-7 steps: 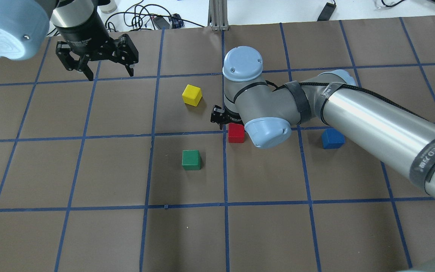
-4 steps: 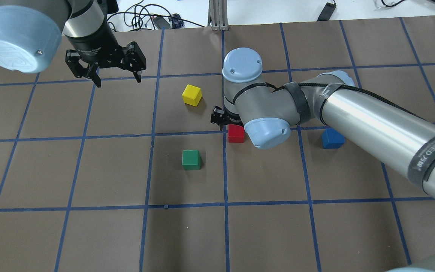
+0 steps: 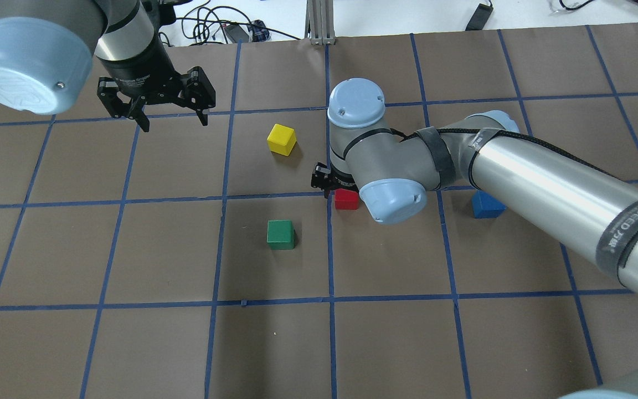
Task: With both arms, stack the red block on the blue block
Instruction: 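Lower the right gripper and close it on the red cube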
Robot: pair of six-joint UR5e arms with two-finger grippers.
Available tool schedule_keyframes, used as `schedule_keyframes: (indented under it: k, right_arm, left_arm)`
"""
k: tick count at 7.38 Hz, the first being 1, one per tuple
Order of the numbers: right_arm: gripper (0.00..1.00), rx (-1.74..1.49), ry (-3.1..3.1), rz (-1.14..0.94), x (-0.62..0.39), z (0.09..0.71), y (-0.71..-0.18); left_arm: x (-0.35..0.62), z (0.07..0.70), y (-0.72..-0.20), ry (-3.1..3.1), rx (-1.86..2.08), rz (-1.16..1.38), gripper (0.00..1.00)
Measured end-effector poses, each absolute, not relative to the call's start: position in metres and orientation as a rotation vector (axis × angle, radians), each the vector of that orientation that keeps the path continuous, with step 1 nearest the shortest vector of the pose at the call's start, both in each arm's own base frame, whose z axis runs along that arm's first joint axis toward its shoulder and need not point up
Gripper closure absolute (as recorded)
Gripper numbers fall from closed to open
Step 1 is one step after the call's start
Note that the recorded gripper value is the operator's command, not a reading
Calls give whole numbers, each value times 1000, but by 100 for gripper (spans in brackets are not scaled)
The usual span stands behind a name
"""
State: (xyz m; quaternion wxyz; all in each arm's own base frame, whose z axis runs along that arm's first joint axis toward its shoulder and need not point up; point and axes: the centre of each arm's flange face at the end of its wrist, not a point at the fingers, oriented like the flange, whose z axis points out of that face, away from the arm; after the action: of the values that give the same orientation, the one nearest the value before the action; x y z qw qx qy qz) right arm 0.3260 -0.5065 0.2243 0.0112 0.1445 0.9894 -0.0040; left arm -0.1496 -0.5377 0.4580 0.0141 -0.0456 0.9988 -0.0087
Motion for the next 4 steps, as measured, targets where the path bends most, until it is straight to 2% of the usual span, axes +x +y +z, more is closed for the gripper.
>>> schedule_keyframes:
  k: [3, 4]
  right_arm:
    - [0, 404, 3065, -75, 331, 204, -519]
    - [13, 357, 3070, -81, 332, 200, -520]
  left_arm:
    - [-150, 451, -540, 3109, -137, -5, 0]
    - [-150, 448, -539, 3108, -134, 3, 0]
